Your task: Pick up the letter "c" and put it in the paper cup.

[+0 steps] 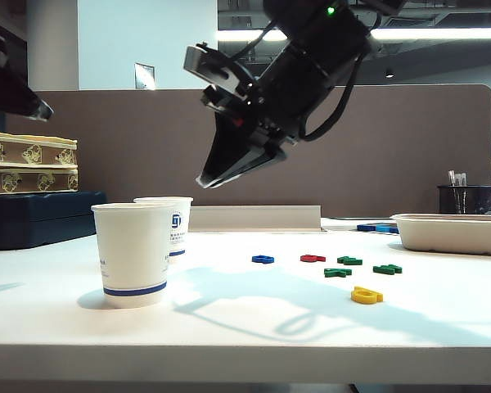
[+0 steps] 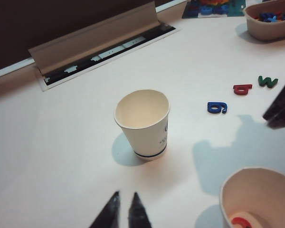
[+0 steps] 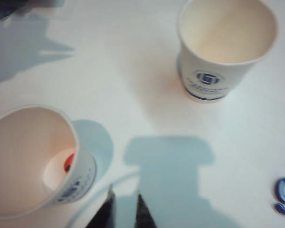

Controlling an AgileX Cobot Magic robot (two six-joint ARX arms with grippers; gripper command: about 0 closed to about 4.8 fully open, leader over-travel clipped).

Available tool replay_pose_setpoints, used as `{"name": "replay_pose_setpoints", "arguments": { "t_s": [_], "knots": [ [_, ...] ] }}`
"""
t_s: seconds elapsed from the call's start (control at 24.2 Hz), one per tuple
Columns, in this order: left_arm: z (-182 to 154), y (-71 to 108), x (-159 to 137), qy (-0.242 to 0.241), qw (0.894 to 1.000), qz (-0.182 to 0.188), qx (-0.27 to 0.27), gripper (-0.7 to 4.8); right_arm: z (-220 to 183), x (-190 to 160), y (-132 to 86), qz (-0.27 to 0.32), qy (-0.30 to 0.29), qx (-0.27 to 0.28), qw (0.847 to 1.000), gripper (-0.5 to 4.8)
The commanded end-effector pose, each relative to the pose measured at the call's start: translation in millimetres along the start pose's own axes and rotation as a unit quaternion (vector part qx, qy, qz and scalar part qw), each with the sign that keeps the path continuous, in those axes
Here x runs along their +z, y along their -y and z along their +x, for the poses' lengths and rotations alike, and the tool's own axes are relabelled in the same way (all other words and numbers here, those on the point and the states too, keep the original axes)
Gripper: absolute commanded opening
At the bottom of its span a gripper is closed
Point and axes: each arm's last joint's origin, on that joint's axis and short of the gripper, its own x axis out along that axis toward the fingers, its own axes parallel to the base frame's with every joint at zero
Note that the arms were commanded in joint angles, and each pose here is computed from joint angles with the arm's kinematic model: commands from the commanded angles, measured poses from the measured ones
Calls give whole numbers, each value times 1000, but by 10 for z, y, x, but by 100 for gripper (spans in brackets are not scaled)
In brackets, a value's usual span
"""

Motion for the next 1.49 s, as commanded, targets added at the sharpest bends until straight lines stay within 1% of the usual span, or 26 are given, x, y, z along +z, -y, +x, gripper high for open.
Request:
{"name": "replay_pose_setpoints", "arguments": {
  "t_s": [0.04,0.21,0.29,0.46,0.5,0.62,0.7,0.74,0.91,0.99,1.03,1.12,1.24,1.41,1.49],
  "knots": [
    [-99,33,17,-10,1000,-8,-3,26,-146,73,22,-1,11,-26,1000,48],
    [-206,79,17,-21,1000,-12,-7,25,-339,137,45,-1,30,-40,999,42],
    [-253,101,9,-28,999,-15,-9,24,-416,154,38,-1,29,-54,998,39],
    [-346,140,9,-33,999,-17,-11,16,-567,158,-2,-22,13,-76,997,36],
    [-357,144,12,-32,999,-17,-10,16,-589,156,-9,-23,10,-80,997,24],
    [-432,171,26,-28,999,-15,-8,16,-703,167,-45,-32,6,-92,995,16],
    [-479,187,16,-36,999,-13,1,-6,-781,187,-68,-35,12,-95,995,7],
    [-515,203,12,-38,999,-7,1,-6,-843,207,-84,-37,17,-104,994,-5],
    [-606,242,8,-39,999,-6,2,-6,-993,242,-134,-41,31,-110,993,-5],
    [-672,260,4,-42,999,-4,19,-6,-1069,244,-161,-41,32,-114,992,-5],
    [-717,271,8,-40,999,-1,32,-6,-1113,245,-173,-42,31,-123,991,-5],
    [-791,294,25,-26,999,10,40,-6,-1185,251,-193,-43,33,-135,989,-5],
    [-876,318,40,-11,998,16,57,-6,-1296,255,-225,-45,43,-157,986,-5],
    [-919,338,36,-7,998,16,58,-6,-1462,114,-304,-47,57,-193,978,-5],
    [-919,338,37,-6,998,16,59,-6,-1558,12,-354,-48,69,-218,972,-5]
  ]
}}
